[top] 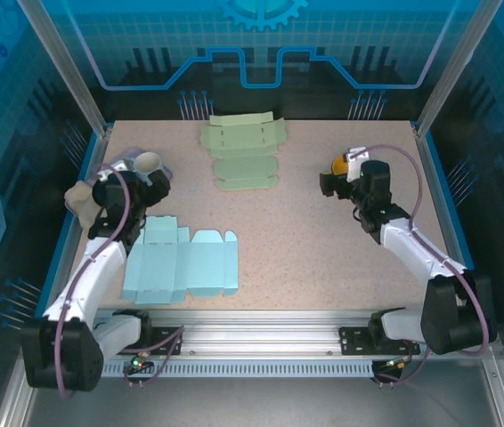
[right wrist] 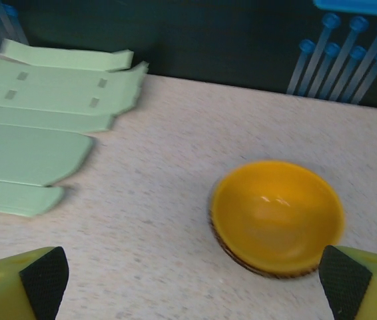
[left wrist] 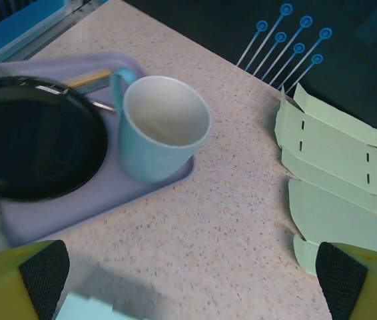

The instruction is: Fold the paper box

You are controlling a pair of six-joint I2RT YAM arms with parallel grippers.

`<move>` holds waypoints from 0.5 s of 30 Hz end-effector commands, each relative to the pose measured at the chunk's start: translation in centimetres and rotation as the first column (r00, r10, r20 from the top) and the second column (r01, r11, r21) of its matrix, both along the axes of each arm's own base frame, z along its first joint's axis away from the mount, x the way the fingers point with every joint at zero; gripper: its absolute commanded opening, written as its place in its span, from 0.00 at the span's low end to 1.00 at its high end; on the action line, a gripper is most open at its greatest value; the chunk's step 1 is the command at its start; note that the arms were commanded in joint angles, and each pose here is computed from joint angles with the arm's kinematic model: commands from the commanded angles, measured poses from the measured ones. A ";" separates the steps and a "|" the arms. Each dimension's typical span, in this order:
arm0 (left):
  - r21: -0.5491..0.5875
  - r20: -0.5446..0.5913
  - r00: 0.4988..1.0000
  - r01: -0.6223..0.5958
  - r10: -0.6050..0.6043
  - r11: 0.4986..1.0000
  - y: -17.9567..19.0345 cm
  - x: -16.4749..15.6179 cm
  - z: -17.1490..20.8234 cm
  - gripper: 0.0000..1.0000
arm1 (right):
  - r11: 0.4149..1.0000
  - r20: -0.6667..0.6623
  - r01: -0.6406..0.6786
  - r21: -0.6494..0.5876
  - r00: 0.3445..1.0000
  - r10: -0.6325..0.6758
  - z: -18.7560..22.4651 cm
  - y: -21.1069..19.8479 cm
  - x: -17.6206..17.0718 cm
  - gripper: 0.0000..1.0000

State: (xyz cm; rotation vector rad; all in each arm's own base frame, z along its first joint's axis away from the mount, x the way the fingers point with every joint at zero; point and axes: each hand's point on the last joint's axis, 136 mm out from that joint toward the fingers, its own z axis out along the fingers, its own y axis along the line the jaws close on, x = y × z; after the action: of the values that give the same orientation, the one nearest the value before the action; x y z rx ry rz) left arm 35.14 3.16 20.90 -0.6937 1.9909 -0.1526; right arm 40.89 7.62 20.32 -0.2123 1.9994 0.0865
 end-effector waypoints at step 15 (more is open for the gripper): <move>-0.412 -0.423 0.887 -0.368 0.183 0.833 -1.1 -6.0 -9.8 0.99 | 0.659 -0.297 -0.752 -0.014 0.632 0.716 -3.1 23.7 -5.8 0.82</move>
State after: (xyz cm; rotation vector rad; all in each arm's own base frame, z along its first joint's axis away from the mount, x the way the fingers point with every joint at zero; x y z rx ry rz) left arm 27.86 2.91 11.32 -1.2870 2.2673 -0.2380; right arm 36.48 29.96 17.46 -1.0580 2.0621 0.5089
